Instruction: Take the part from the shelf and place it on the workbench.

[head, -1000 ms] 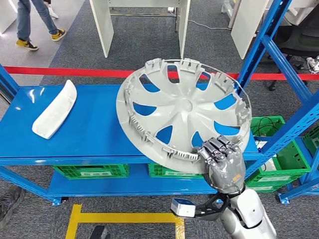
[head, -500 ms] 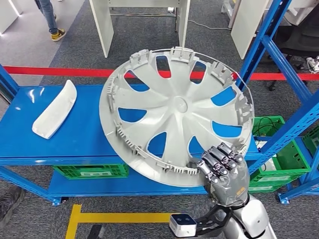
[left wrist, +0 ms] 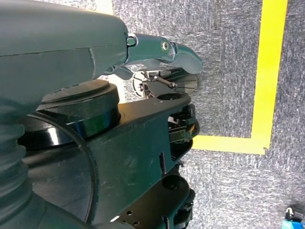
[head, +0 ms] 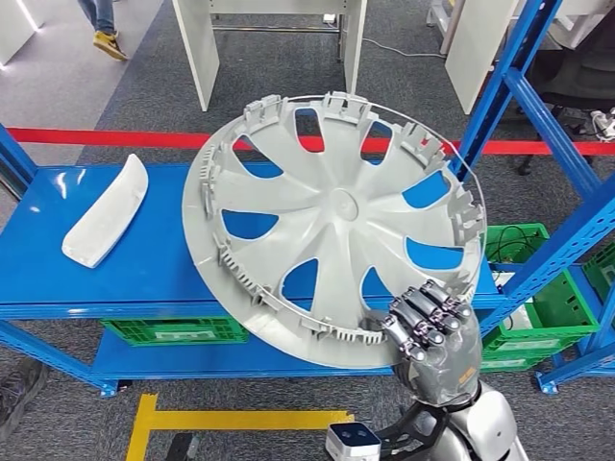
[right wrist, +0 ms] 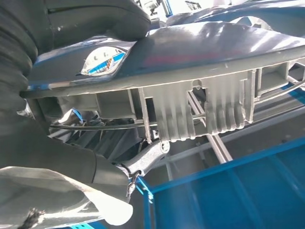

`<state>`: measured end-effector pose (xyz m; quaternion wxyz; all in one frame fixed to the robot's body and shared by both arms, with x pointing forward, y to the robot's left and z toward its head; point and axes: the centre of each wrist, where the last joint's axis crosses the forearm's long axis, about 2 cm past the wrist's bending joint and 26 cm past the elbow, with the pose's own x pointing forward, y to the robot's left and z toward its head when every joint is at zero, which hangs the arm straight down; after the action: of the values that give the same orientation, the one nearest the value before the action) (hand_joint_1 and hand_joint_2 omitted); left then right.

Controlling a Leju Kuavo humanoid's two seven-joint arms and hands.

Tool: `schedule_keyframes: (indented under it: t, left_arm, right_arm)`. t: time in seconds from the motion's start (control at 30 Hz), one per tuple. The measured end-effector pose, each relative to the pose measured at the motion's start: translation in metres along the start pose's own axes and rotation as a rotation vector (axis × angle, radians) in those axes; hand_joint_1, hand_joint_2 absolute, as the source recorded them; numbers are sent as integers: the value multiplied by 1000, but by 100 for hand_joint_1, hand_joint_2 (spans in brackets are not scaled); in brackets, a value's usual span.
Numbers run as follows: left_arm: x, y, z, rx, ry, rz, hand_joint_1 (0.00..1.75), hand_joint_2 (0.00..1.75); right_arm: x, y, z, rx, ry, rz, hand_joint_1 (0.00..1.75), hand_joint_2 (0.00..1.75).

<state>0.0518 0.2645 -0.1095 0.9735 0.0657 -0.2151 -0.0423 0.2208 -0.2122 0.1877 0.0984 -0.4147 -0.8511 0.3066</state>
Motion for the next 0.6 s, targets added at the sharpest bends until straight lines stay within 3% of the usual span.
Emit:
schedule_keyframes:
  t: [0.6]
  left_arm:
    - [0,0,0,7,15,9,0,175]
  right_arm:
    - [10,0,2,-16,3,-68,175,175]
